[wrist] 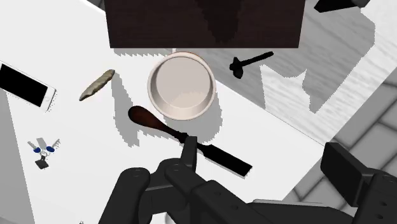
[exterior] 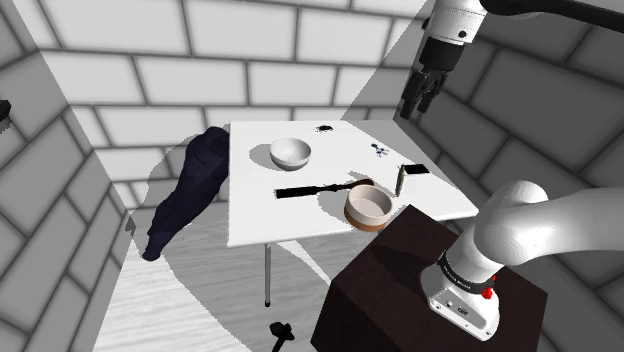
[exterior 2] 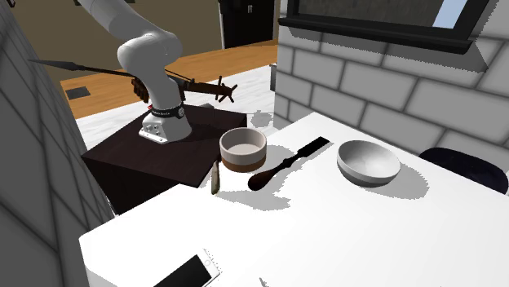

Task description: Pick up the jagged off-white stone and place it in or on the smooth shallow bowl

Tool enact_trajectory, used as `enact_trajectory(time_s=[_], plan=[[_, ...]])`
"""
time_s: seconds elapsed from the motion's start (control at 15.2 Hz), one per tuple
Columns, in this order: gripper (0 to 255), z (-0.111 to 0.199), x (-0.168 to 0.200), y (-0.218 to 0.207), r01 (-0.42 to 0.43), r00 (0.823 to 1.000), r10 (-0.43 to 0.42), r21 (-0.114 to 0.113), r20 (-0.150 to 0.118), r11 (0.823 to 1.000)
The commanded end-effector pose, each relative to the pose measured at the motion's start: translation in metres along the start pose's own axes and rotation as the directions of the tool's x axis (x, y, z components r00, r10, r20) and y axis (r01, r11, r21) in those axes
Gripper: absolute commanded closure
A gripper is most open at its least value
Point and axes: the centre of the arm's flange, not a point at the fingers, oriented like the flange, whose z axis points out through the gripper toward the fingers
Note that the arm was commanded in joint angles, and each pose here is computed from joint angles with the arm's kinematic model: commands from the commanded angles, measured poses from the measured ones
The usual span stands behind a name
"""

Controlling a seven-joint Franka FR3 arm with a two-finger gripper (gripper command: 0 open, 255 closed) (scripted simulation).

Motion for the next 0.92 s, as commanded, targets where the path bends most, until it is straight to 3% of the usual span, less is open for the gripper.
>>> enact_trajectory(time_s=[0.0, 0.4, 0.86], plan=[[0, 0.0, 0.0, 0.0, 0.0, 1.0, 0.0, 0.0, 0.0, 1.0], [0, 0.068, 0.011, 0.028, -0.15, 0.988, 0.148, -0.067, -0.045, 0.986], [0, 0.143, 0.02, 0.067, -0.323, 0.944, 0.31, -0.135, -0.108, 0.937]])
